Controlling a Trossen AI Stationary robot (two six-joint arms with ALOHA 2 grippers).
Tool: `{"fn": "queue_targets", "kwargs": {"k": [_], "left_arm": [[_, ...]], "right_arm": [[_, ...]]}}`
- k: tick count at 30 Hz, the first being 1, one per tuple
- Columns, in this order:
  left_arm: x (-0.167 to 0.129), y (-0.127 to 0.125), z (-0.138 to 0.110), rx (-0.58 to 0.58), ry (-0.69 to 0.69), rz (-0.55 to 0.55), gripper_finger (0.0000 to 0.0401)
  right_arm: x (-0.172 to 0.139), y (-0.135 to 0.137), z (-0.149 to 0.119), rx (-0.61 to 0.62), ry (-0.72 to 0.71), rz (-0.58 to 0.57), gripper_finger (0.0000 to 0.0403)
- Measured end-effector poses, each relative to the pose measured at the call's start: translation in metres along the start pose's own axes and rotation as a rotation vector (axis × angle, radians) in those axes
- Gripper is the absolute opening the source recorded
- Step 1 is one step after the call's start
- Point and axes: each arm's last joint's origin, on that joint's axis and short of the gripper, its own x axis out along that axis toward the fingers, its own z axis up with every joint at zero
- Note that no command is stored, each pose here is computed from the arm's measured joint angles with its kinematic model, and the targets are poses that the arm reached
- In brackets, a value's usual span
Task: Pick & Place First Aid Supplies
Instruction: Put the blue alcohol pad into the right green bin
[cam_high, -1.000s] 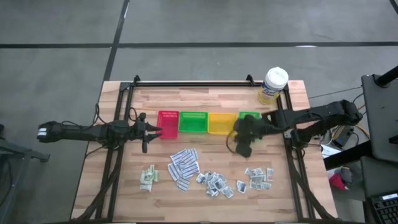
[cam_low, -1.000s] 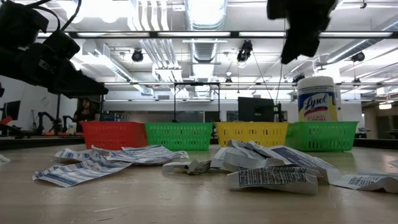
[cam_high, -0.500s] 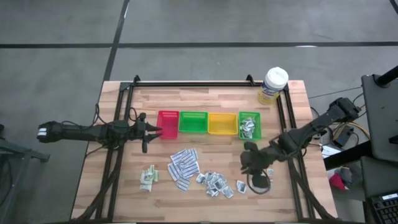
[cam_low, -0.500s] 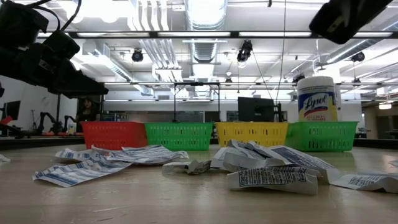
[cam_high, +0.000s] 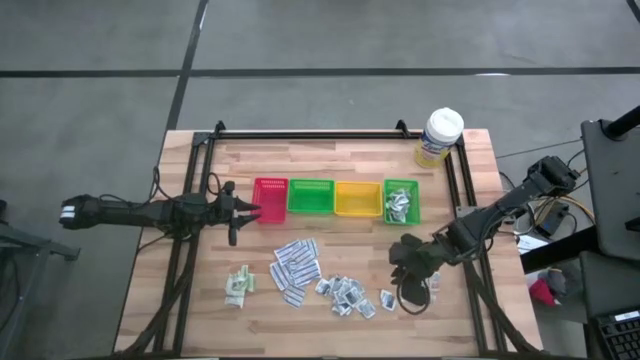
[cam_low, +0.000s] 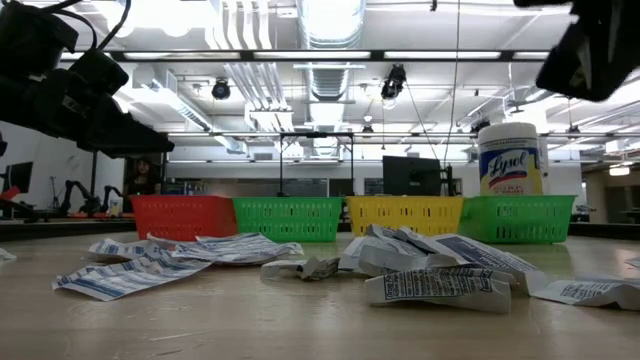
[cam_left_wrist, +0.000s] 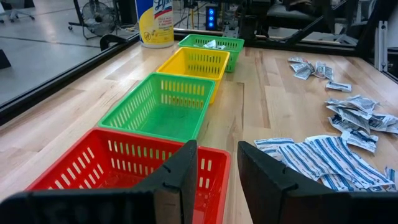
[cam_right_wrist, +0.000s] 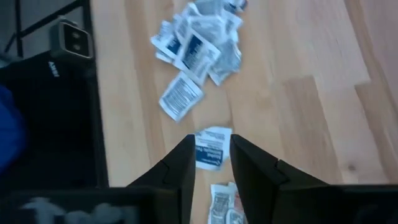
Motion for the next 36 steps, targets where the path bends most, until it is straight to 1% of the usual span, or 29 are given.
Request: {"fn": "queue_targets", "kwargs": {"k": [4,7,13,16,22,26,31,36], "left_arm": [[0.0,0.0,0.0,0.0,0.0,0.0,0.0113],[0.0,0.0,0.0,0.0,0.0,0.0,0.0113],[0.0,0.0,0.0,0.0,0.0,0.0,0.0113],[0.0,0.0,0.0,0.0,0.0,0.0,0.0113],[0.0,0.0,0.0,0.0,0.002,0.0,0.0113],[0.0,0.0,0.0,-0.004,0.002,0.0,0.0113],[0.0,0.0,0.0,-0.004,0.003,0.0,0.0113],[0.0,0.0,0.0,-0.004,0.004,0.0,0.0113]], "right_arm": [[0.005,-0.005,-0.005,0.031,0.02,-0.016,0.012],[0.005,-0.005,-0.005,0.014,0.018,-0.01,0.0128],[0.009,0.001,-0.003,-0.02,-0.005,0.033,0.0126],[0.024,0.004,-0.007,-0.018,0.062,0.04,0.0121],[0.066,0.011,-0.009,-0.002,0.267,0.025,0.0113],[0.086,0.017,-0.006,-0.041,0.351,-0.021,0.0107],[0.094,0.026,0.001,-0.075,0.429,-0.098,0.0098],[0.096,0.037,0.014,-0.119,0.409,-0.181,0.0091]]}}
